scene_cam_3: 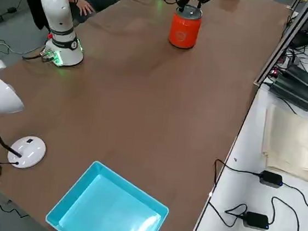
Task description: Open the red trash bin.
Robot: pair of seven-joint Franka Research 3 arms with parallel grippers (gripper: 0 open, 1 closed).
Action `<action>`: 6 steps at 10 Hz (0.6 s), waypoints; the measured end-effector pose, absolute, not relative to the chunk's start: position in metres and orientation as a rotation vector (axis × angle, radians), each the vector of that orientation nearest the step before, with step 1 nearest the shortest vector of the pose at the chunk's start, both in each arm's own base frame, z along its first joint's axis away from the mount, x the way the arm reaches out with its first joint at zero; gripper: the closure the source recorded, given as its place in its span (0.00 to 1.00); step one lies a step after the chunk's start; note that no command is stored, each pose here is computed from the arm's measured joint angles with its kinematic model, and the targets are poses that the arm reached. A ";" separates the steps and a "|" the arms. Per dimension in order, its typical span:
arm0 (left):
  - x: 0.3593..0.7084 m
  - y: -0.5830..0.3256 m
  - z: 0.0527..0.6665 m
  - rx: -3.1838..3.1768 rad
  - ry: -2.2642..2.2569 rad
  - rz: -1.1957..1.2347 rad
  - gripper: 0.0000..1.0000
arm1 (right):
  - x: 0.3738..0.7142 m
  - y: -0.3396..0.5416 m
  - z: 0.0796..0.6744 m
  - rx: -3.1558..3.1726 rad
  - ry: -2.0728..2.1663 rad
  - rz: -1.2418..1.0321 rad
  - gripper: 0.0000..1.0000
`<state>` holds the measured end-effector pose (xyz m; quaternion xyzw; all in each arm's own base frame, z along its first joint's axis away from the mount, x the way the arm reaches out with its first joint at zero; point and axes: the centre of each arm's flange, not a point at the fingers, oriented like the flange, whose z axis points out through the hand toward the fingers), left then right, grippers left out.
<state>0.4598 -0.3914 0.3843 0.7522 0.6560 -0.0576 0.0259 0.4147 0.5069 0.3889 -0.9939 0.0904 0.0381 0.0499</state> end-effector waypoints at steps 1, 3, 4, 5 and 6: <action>0.460 -0.391 0.384 2.324 2.029 -0.177 0.99 | 0.415 0.508 0.388 -3.025 0.279 0.115 0.99; 0.460 -0.391 0.384 2.324 2.029 -0.177 0.99 | 0.416 0.507 0.388 -3.022 0.286 0.117 0.99; 0.460 -0.391 0.384 2.324 2.028 -0.177 0.99 | 0.416 0.507 0.388 -3.021 0.290 0.119 0.99; 0.460 -0.392 0.385 2.323 2.026 -0.177 0.99 | 0.419 0.505 0.390 -3.025 0.298 0.126 0.99; 0.460 -0.392 0.385 2.319 2.029 -0.177 0.99 | 0.426 0.499 0.398 -3.034 0.317 0.141 0.99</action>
